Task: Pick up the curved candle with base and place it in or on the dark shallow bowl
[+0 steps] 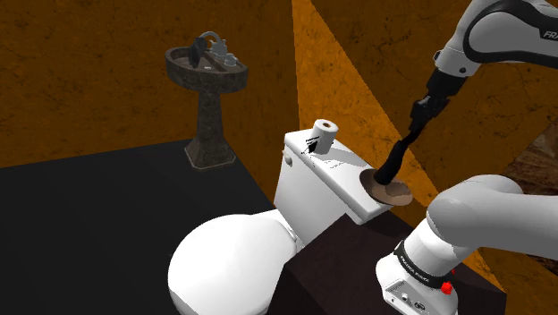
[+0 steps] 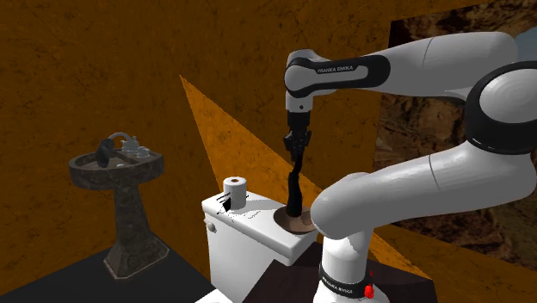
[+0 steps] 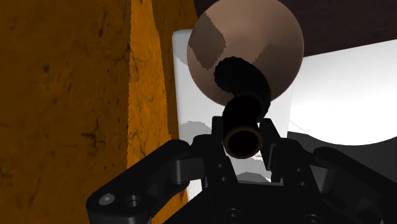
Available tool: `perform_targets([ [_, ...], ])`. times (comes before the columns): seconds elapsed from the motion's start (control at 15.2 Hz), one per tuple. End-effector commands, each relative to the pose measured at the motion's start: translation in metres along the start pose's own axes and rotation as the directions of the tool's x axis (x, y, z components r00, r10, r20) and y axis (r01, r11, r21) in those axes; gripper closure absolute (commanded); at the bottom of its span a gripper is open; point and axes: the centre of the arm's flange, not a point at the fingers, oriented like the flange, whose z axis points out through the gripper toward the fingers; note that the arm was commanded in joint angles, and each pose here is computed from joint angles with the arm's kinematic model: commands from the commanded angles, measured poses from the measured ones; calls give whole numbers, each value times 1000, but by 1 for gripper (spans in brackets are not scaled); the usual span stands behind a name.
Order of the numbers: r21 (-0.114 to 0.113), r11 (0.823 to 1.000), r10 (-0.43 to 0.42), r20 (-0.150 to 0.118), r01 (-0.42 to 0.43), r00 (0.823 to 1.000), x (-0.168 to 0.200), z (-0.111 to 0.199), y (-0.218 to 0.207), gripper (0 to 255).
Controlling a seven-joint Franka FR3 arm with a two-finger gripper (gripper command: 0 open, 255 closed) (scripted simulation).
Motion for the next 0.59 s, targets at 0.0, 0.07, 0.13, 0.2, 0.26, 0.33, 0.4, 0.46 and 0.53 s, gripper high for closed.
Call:
perform_targets([
  [0.0, 0, 1000, 0, -1, 0, 1000, 0, 0, 0, 255],
  [0.07, 0, 1000, 0, -1, 0, 1000, 0, 0, 0, 0],
  [0.13, 0, 1000, 0, -1, 0, 1000, 0, 0, 0, 0],
  [0.2, 0, 1000, 0, -1, 0, 1000, 0, 0, 0, 0],
  [0.26, 0, 1000, 0, -1, 0, 1000, 0, 0, 0, 0],
  [0.33, 0, 1000, 0, -1, 0, 1000, 0, 0, 0, 0],
  [0.4, 0, 1000, 0, -1, 0, 1000, 0, 0, 0, 0],
  [0.46, 0, 1000, 0, -1, 0, 1000, 0, -13, 0, 0],
  [0.53, 0, 1000, 0, -1, 0, 1000, 0, -26, 0, 0],
])
